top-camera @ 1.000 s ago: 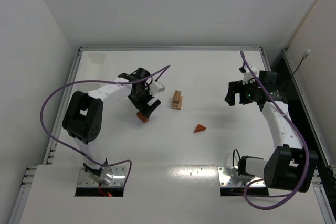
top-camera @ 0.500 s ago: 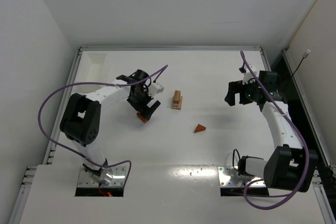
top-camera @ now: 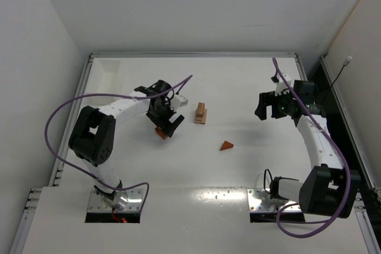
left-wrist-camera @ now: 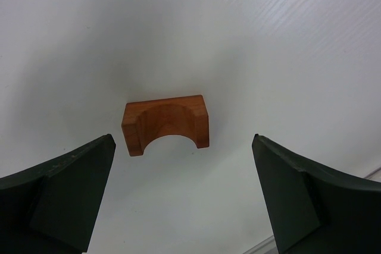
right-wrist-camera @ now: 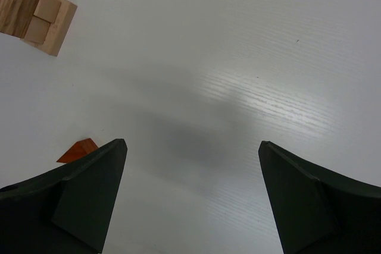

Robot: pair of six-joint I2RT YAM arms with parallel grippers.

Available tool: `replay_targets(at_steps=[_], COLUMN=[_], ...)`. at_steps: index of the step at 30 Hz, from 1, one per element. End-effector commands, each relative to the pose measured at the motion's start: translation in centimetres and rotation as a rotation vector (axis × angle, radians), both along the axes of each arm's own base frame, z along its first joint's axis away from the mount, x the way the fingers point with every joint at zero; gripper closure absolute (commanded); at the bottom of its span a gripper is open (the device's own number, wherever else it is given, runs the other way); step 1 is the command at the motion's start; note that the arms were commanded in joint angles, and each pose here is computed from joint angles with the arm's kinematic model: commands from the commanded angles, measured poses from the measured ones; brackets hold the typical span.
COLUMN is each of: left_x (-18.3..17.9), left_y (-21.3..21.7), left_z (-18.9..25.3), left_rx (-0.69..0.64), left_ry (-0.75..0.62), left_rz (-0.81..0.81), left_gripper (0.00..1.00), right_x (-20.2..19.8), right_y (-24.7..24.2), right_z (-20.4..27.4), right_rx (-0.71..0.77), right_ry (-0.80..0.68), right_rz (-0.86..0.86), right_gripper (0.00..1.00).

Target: Build the wood block tower

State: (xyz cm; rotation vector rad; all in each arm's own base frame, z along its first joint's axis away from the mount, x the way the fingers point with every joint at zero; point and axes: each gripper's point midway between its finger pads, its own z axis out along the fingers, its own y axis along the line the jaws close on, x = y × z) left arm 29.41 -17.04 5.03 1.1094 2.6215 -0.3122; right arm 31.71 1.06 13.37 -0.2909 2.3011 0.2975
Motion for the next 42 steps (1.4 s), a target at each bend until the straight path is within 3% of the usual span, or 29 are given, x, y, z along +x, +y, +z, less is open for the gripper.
replay_targets(at_steps=[1, 18, 27, 33, 34, 38, 40, 42], left_x=[0.0, 0.4, 0.4, 0.4, 0.4, -0.2, 0.1, 0.0], left_y=[0.0, 0.3, 0.6, 0.6, 0.6, 0.5, -1.1, -1.4], left_z=[-0.6, -2.4, -3.0, -3.0, -2.9, -2.7, -1.3, 0.0], left_rx=[0.014, 0.047, 0.067, 0.065, 0.063, 0.045, -0.036, -0.105], left_ry=[-0.006, 0.004, 0.004, 0.007, 0.009, 0.049, 0.054, 0.097], left_rz=[0.016, 0.046, 0.051, 0.062, 0.071, 0.089, 0.076, 0.111], left_gripper=[0.0, 0.0, 0.2, 0.43, 0.54, 0.83, 0.98, 1.0], right_x=[0.8, 0.7, 0.7, 1.1, 1.1, 1.3, 1.4, 1.4], right_y=[0.2, 0.1, 0.1, 0.1, 0.0, -0.2, 0.1, 0.4], right_z=[2.1, 1.7, 1.7, 1.7, 1.6, 1.8, 2.2, 2.0], right_rx=[-0.012, -0.009, -0.009, -0.004, -0.011, -0.012, -0.015, -0.015], right_ry=[-0.085, -0.063, -0.063, -0.069, -0.068, -0.075, -0.096, -0.098], right_rz=[0.024, 0.011, 0.011, 0.006, -0.001, -0.013, -0.004, 0.005], right_gripper=[0.09, 0.09, 0.09, 0.09, 0.09, 0.13, 0.15, 0.15])
